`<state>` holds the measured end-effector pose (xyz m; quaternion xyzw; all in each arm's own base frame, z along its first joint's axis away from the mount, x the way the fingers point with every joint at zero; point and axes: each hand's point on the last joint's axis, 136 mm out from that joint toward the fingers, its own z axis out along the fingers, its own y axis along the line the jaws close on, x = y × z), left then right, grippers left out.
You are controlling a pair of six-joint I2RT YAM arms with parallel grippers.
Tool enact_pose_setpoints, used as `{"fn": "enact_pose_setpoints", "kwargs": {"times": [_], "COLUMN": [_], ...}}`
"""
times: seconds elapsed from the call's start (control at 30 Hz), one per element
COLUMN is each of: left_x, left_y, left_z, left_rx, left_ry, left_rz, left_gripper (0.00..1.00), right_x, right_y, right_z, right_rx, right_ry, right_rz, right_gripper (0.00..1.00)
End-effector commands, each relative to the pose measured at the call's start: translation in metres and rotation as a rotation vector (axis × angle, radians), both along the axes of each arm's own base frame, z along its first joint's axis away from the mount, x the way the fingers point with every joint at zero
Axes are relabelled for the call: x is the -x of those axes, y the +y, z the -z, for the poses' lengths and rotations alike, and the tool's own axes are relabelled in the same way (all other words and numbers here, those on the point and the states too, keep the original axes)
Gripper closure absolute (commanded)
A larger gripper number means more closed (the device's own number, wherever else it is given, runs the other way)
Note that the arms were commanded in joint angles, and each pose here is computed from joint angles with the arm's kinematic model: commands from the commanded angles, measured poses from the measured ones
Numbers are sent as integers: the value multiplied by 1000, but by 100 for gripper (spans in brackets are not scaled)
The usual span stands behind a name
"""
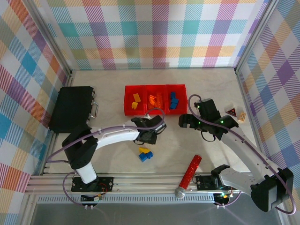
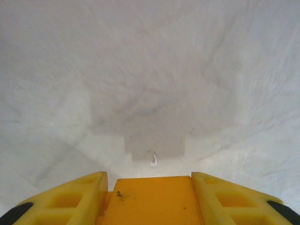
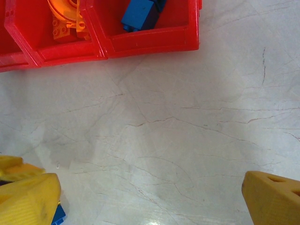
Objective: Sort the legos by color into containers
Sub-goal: Pick up the lego from the middle-left of the table, then place the lego in the container.
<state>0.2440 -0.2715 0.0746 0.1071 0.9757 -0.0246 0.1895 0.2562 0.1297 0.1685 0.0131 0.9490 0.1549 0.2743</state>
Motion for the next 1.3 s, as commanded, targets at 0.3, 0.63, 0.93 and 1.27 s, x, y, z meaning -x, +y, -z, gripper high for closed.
{"fn": "enact_pose_setpoints", "kwargs": {"times": [0.3,0.63,0.93,1.27], "left_x": [-147,-236,-265,-257], "left_y": [74,89,83,79], "left_z": [-115,-95,-53,-83], "left_rx": [42,14,42,115], "left_ry": [-362,-360,-297,-342], "left_rz": [-244,-309,-309,-283], "left_gripper": [72,72,56,18], "right_x": [-2,9,21,18], "right_y": [0,-5,-10,-9], "right_z": [-2,-3,-6,-3], "right_rx": [5,9,20,30], "right_ry": [-6,-1,7,9], "right_rz": [-13,-14,-31,-41], "right_gripper": [1,1,1,1]}}
